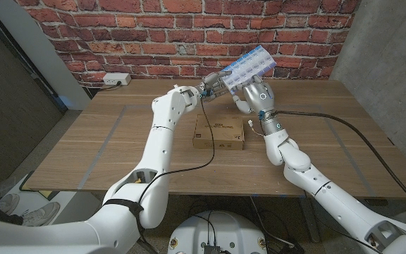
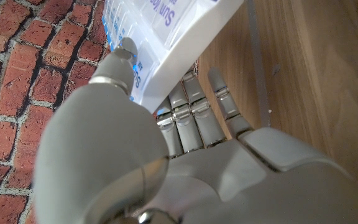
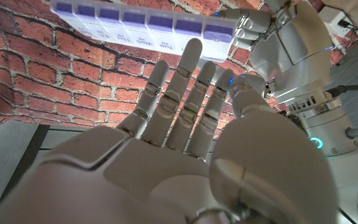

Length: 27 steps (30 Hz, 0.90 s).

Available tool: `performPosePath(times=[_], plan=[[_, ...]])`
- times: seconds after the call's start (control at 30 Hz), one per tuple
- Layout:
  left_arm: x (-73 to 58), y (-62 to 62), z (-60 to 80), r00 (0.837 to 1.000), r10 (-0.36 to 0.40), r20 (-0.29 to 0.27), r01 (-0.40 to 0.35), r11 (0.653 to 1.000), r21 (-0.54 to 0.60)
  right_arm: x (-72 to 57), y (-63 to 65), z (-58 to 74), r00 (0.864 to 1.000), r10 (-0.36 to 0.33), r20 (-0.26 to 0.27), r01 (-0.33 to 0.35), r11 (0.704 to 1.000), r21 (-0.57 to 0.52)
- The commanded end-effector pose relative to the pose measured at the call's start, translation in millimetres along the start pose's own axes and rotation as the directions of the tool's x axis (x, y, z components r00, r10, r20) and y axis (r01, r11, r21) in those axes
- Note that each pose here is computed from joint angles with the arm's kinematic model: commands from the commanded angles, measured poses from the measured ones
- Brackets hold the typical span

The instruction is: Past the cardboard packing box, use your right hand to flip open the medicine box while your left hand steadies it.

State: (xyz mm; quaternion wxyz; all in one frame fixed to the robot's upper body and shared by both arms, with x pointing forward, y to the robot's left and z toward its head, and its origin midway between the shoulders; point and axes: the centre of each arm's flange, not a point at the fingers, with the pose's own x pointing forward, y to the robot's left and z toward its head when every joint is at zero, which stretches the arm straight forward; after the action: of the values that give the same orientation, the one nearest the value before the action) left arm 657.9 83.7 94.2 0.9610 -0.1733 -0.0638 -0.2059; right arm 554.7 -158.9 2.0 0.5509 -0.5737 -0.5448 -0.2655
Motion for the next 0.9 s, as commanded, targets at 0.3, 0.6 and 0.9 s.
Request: performPosePath(times=[0.3,0.6,0.9], plan=[[-9.9,-6.6,1.4,1.0,-0.023,0.017,0.023,1.0,-0.001,-3.1,0.9,1.7,0.999,0.049,0.018,-0.048,0.999,-0.015],[-14.7,-10.2,0.5,0.999,-0.041,0.016,0.041,0.999,0.002,2.1,2.0,4.4,0.996,0.081,0.026,-0.081,0.996,-0.025],[-13.6,-11.0,-2.6,0.999,-0.043,0.006,0.043,0.999,0.007,3.9,3.8,5.9,0.997,0.077,0.02,-0.076,0.997,-0.028]])
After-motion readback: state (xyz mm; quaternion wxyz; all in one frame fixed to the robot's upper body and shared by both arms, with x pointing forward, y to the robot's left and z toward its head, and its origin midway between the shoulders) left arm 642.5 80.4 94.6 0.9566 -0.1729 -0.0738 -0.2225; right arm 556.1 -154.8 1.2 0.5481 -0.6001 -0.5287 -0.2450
